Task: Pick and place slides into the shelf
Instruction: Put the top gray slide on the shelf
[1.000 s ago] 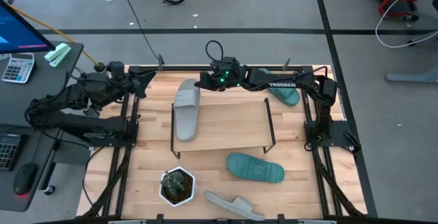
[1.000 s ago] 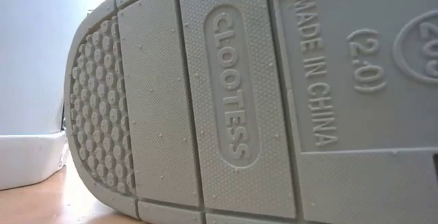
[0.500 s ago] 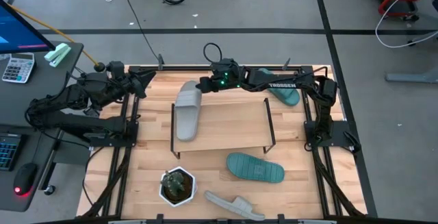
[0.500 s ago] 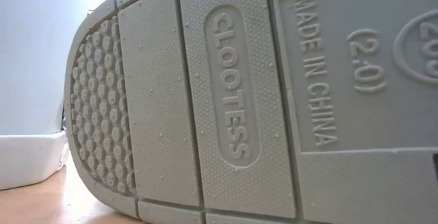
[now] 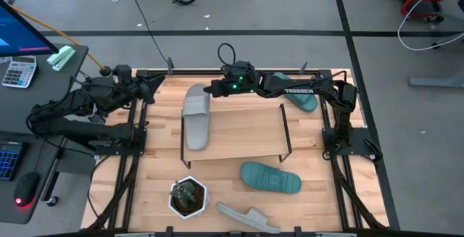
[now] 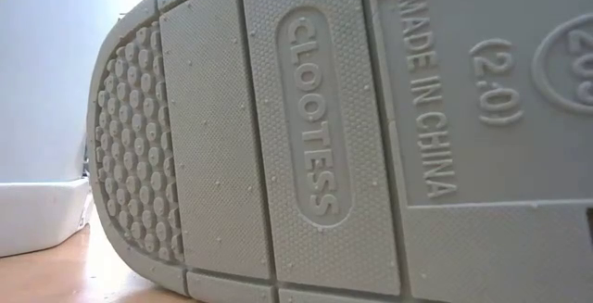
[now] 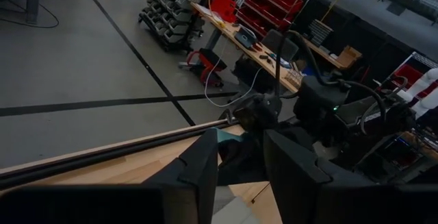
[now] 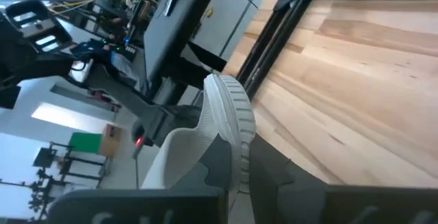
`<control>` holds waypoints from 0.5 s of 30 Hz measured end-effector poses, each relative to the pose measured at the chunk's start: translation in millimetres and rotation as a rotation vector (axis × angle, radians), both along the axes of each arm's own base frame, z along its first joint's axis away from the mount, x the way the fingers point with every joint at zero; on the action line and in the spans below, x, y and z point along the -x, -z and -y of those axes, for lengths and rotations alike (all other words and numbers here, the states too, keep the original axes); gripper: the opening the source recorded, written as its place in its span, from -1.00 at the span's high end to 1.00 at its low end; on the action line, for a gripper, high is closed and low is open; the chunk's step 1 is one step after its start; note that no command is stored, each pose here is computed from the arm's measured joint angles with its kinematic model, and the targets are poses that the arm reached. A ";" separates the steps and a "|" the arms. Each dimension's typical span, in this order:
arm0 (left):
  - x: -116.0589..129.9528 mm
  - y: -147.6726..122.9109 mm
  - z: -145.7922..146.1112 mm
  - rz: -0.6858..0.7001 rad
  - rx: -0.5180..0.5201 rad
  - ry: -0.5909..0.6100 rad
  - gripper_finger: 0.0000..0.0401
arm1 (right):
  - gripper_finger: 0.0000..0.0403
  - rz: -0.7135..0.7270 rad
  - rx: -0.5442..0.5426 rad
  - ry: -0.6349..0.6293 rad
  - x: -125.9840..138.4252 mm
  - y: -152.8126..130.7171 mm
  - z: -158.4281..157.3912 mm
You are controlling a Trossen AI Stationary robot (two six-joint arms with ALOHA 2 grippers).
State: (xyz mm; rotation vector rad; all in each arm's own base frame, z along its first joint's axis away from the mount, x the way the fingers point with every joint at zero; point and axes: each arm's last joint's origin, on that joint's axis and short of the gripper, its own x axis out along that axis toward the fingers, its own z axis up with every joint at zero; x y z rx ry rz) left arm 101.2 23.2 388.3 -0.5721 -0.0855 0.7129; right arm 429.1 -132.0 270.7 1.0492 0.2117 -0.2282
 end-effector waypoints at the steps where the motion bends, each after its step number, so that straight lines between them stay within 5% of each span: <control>1: 0.0 0.0 0.0 0.000 0.000 0.000 0.37 | 0.85 0.002 0.000 0.000 -0.1 -0.2 -0.1; 6: 0.0 0.0 0.0 0.000 0.000 0.000 0.39 | 0.85 0.068 0.012 -0.025 -6.0 1.4 0.6; 15: 0.0 0.1 0.0 -0.002 0.000 0.000 0.41 | 0.85 0.051 -0.127 -0.045 -22.7 38.6 0.0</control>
